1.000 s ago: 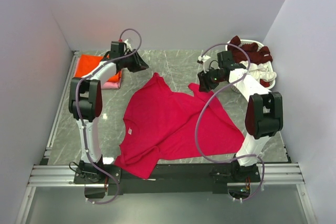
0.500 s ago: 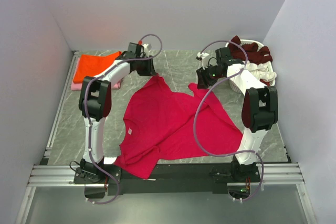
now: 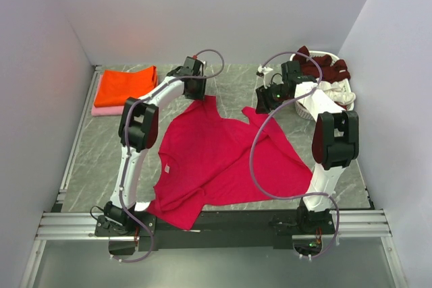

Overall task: Fold and stack the t-shirts
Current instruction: Flatten the tshirt out

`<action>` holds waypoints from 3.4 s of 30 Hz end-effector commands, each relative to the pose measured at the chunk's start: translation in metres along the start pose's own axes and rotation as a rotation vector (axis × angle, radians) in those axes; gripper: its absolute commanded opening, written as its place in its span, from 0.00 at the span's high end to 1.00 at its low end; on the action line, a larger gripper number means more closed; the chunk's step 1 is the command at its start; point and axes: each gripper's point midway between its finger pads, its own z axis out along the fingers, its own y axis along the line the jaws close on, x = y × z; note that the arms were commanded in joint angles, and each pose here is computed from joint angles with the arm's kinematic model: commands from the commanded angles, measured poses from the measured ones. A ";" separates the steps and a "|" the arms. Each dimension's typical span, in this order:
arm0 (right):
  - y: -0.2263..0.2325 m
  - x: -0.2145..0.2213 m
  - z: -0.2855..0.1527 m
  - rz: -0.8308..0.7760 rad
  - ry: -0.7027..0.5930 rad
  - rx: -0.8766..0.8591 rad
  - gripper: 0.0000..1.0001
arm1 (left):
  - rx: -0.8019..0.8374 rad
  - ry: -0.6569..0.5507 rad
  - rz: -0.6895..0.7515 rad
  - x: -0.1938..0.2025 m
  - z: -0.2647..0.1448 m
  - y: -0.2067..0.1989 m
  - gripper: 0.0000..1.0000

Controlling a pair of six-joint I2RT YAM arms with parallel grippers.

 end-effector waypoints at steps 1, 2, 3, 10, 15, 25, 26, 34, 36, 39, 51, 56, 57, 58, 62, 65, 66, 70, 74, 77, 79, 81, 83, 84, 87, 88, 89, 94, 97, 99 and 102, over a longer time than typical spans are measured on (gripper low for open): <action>0.003 -0.008 -0.005 -0.002 -0.033 -0.015 0.47 | -0.082 -0.043 0.018 -0.020 -0.001 0.009 0.59; 0.003 -0.008 -0.005 -0.001 -0.034 -0.016 0.47 | -0.082 -0.038 0.018 -0.019 0.001 0.009 0.59; 0.003 -0.008 -0.005 -0.001 -0.034 -0.016 0.47 | -0.072 -0.038 0.018 -0.019 0.002 0.007 0.59; 0.000 -0.008 -0.006 0.000 -0.035 -0.009 0.47 | -0.067 -0.040 0.009 -0.023 0.010 0.005 0.62; -0.006 -0.002 -0.002 0.006 -0.012 0.010 0.47 | -0.090 -0.074 0.007 -0.033 0.009 0.008 0.75; -0.012 0.000 0.024 -0.065 0.127 0.096 0.47 | -0.024 -0.151 -0.037 -0.051 -0.026 0.005 1.00; -0.012 -0.001 0.027 -0.071 0.135 0.101 0.47 | -0.001 -0.161 -0.041 -0.053 -0.029 0.003 1.00; -0.002 -0.015 0.065 -0.153 0.206 0.176 0.47 | 0.040 -0.171 -0.091 -0.049 -0.050 0.021 1.00; -0.002 -0.023 0.071 -0.160 0.207 0.208 0.47 | 0.042 -0.170 -0.100 -0.047 -0.053 0.026 1.00; -0.003 -0.026 0.081 -0.172 0.226 0.235 0.48 | 0.052 -0.165 -0.110 -0.042 -0.054 0.028 1.00; -0.021 -0.019 0.104 -0.143 0.297 0.320 0.54 | 0.082 -0.180 -0.107 -0.050 -0.060 0.023 1.00; -0.022 -0.013 0.110 -0.137 0.317 0.323 0.64 | 0.091 -0.182 -0.108 -0.051 -0.063 0.021 1.00; -0.022 -0.014 0.110 -0.136 0.316 0.325 0.67 | 0.091 -0.186 -0.110 -0.052 -0.064 0.021 1.00; -0.021 -0.013 0.112 -0.138 0.321 0.324 0.71 | 0.094 -0.185 -0.109 -0.052 -0.064 0.021 1.00; -0.022 -0.022 0.104 -0.147 0.304 0.343 0.83 | 0.099 -0.196 -0.111 -0.056 -0.069 0.021 1.00; -0.023 -0.038 0.085 -0.168 0.270 0.374 0.97 | 0.110 -0.208 -0.116 -0.060 -0.075 0.020 1.00; -0.023 -0.050 0.072 -0.174 0.236 0.389 1.00 | 0.113 -0.217 -0.118 -0.063 -0.079 0.020 1.00; -0.027 -0.085 0.022 -0.202 0.144 0.440 1.00 | 0.096 -0.261 -0.123 -0.075 -0.100 0.032 1.00; -0.022 -0.131 -0.050 -0.271 0.015 0.506 1.00 | 0.080 -0.395 -0.152 -0.109 -0.162 0.060 1.00; -0.006 -0.159 -0.112 -0.343 -0.089 0.561 1.00 | 0.082 -0.520 -0.144 -0.136 -0.223 0.069 1.00; 0.011 -0.174 -0.158 -0.402 -0.163 0.605 1.00 | 0.071 -0.593 -0.108 -0.149 -0.260 0.068 1.00; 0.031 -0.185 -0.209 -0.454 -0.251 0.659 1.00 | 0.060 -0.708 -0.081 -0.163 -0.319 0.061 1.00; 0.044 -0.189 -0.245 -0.481 -0.314 0.699 1.00 | 0.054 -0.833 -0.063 -0.170 -0.384 0.052 1.00; 0.062 -0.193 -0.282 -0.510 -0.391 0.738 1.00 | 0.040 -0.891 -0.065 -0.173 -0.409 0.051 1.00; 0.092 -0.190 -0.359 -0.541 -0.542 0.846 1.00 | 0.019 -1.101 -0.067 -0.168 -0.508 0.043 1.00; 0.100 -0.187 -0.376 -0.549 -0.580 0.867 1.00 | -0.011 -1.158 -0.089 -0.163 -0.531 0.046 1.00; 0.118 -0.181 -0.408 -0.560 -0.650 0.903 1.00 | -0.020 -1.259 -0.099 -0.151 -0.579 0.043 1.00; 0.171 -0.157 -0.493 -0.581 -0.865 0.992 1.00 | 0.049 -1.531 -0.126 -0.106 -0.700 0.023 1.00; 0.196 -0.138 -0.533 -0.576 -0.967 1.039 1.00 | 0.158 -1.629 -0.104 -0.076 -0.750 0.002 1.00; 0.210 -0.126 -0.556 -0.577 -1.021 1.075 1.00 | 0.209 -1.683 -0.082 -0.058 -0.777 -0.008 1.00; 0.224 -0.112 -0.584 -0.577 -1.075 1.149 1.00 | 0.252 -1.764 -0.060 -0.035 -0.813 -0.018 1.00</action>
